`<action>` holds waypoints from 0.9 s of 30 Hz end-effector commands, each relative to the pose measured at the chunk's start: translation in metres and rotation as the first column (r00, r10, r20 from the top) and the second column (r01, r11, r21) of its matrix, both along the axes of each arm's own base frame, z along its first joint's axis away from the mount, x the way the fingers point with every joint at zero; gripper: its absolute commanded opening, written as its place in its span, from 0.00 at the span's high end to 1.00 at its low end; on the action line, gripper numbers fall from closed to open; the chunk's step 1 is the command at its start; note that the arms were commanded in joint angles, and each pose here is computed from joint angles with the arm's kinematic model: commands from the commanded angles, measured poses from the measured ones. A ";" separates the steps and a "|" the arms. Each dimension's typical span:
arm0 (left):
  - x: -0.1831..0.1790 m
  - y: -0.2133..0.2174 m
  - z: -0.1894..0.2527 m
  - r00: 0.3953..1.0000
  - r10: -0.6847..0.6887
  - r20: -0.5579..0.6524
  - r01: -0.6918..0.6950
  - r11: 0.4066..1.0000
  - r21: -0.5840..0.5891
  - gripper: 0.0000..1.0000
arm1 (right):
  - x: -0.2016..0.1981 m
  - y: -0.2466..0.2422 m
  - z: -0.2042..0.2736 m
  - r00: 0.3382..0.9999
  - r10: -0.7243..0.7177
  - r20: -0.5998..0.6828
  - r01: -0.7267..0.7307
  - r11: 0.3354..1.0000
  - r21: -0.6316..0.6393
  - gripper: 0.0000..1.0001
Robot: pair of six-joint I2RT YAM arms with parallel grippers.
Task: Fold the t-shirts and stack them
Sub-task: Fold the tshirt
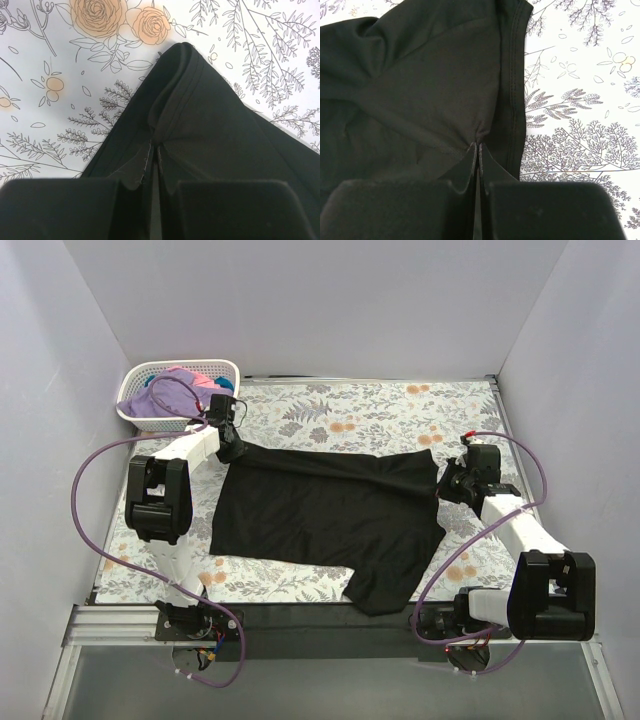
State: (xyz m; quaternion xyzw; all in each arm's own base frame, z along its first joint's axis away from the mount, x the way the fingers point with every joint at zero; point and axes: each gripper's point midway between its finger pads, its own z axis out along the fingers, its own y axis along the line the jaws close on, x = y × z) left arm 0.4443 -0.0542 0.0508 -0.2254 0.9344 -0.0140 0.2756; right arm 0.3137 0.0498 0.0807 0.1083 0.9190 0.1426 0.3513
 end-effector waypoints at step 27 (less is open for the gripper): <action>-0.042 0.010 -0.023 0.988 0.073 -0.138 -0.070 0.997 0.021 1.00 | -0.033 0.007 -0.017 0.996 0.019 -0.089 -0.016 0.999 0.037 0.81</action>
